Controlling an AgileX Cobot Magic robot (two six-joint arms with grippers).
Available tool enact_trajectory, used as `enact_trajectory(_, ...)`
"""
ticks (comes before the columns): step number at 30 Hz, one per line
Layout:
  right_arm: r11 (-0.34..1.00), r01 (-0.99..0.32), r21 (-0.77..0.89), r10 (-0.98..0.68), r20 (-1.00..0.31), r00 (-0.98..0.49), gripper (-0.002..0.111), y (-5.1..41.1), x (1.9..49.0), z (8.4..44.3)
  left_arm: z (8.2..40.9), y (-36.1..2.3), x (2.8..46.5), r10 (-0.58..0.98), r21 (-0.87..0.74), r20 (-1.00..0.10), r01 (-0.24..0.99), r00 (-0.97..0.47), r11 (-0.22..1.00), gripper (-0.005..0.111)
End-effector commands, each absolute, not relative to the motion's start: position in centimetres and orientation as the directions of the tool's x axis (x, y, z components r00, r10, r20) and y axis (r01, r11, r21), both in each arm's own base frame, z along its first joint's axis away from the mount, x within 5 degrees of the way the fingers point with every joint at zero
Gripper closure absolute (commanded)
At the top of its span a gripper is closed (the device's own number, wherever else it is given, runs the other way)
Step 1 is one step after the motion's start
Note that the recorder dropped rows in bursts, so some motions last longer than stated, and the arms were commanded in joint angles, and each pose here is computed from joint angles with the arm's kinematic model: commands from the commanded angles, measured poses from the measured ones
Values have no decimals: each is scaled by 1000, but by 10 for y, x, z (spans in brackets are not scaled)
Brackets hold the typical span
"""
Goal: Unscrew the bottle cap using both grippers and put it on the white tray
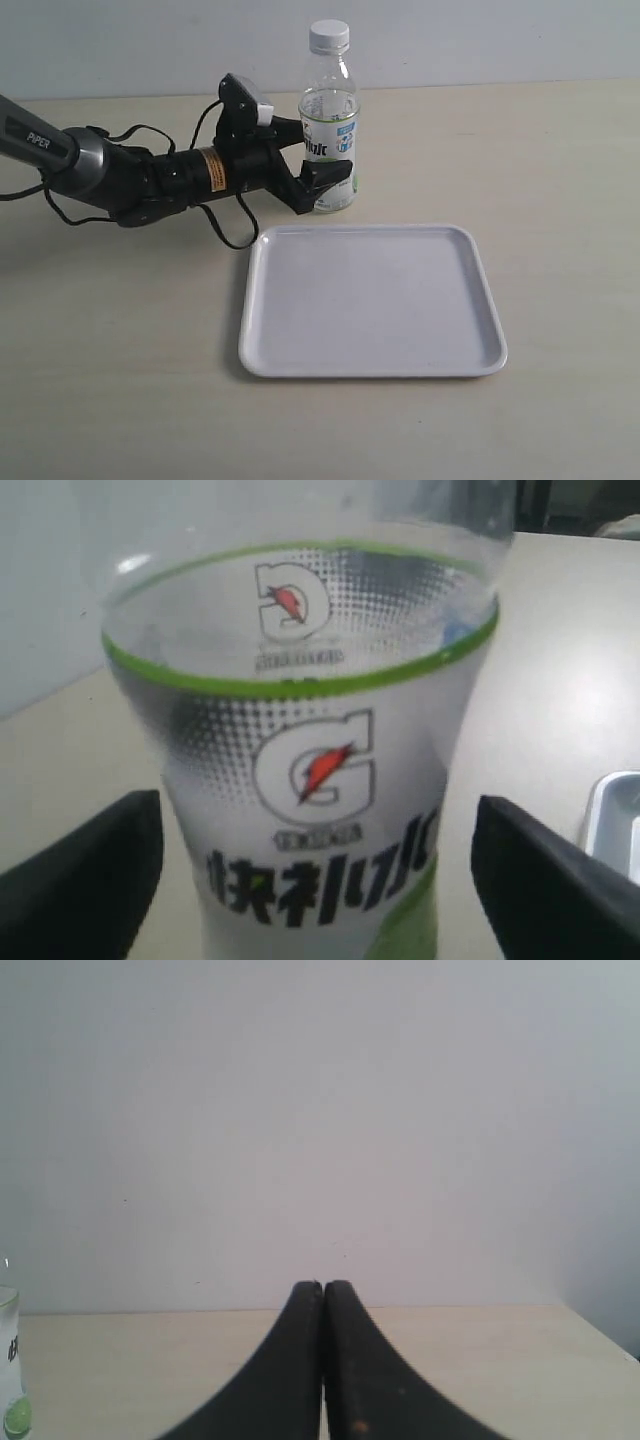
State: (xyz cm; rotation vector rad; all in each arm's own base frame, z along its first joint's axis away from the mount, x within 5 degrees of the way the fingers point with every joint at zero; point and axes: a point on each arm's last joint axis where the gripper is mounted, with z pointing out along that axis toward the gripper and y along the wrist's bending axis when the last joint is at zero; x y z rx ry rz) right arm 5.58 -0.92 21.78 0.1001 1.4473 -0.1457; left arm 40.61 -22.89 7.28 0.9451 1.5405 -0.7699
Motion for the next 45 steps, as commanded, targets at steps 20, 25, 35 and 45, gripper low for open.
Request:
enact_trajectory(20,986,164,-23,-44,-991,123,108,-9,55,217,58,-247,419,137,26,-990,881,-44,472,26)
enact_trajectory(25,986,164,-23,-44,-991,123,108,-9,55,217,58,-247,420,132,22,-990,878,-47,479,26)
enact_trajectory(35,986,164,-23,-44,-991,123,108,-9,55,217,58,-246,421,126,19,-991,872,-48,490,85)
enact_trajectory(45,986,164,-23,-44,-991,123,108,-9,55,217,67,-247,420,116,13,-992,886,-46,463,107)
